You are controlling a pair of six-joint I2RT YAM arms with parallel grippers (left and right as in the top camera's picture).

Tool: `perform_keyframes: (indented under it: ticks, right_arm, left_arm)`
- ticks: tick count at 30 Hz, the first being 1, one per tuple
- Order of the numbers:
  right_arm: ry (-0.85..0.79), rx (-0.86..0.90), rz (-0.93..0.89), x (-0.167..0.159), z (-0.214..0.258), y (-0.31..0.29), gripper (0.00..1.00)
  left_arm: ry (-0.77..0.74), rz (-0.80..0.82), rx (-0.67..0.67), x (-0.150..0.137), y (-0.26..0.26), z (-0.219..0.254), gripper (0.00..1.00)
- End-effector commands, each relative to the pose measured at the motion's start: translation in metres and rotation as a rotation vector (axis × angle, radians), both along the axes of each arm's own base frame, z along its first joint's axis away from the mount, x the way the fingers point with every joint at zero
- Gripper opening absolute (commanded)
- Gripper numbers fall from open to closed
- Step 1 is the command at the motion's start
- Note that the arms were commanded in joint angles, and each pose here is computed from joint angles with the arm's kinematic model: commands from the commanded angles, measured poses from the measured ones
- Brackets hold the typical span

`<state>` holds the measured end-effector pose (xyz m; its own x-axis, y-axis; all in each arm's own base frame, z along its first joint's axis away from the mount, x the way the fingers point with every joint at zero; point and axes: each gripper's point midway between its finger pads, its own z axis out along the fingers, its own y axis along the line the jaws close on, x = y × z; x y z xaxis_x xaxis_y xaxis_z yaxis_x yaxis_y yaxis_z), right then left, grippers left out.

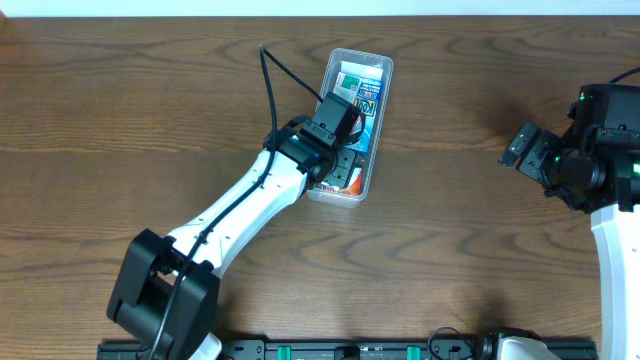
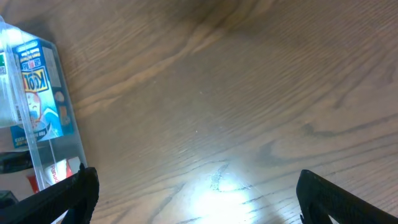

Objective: Pack container
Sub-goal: 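Place the green tin into the container and release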

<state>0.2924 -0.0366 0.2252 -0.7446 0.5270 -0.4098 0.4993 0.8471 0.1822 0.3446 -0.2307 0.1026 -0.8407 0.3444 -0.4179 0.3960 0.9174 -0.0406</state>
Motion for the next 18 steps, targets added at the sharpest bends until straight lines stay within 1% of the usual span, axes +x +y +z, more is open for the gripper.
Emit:
perform_keyframes:
  ticks: [1,3,5,8,11,15,18]
  right_arm:
    - [-0.007,-0.009,-0.002,0.0,0.003,-0.004,0.99]
    - [-0.007,-0.009,-0.002,0.0,0.003,-0.004,0.99]
    - [-0.007,-0.009,-0.002,0.0,0.003,-0.004,0.99]
    - [-0.006,-0.009,-0.002,0.0,0.002,-0.004,0.99]
    - [-0.007,-0.009,-0.002,0.0,0.003,-0.004,0.99]
    - [-0.006,-0.009,-0.002,0.0,0.002,-0.004,0.99]
    - [-0.007,-0.009,-0.002,0.0,0.003,-0.004,0.99]
  left_arm:
    - [-0.012,0.01,0.007,0.003,0.002,0.003,0.63]
    - [0.003,0.013,0.005,0.0,0.002,0.002,0.72]
    - [0.021,0.009,-0.005,-0.003,0.001,0.001,0.75]
    - [0.023,0.016,-0.006,-0.005,0.002,0.005,0.75]
    - [0.004,0.016,-0.02,-0.008,0.004,0.023,0.75]
    - [-0.042,0.018,-0.049,-0.014,0.01,0.066,0.75]
    - [-0.08,0.033,-0.063,-0.024,0.024,0.1,0.75]
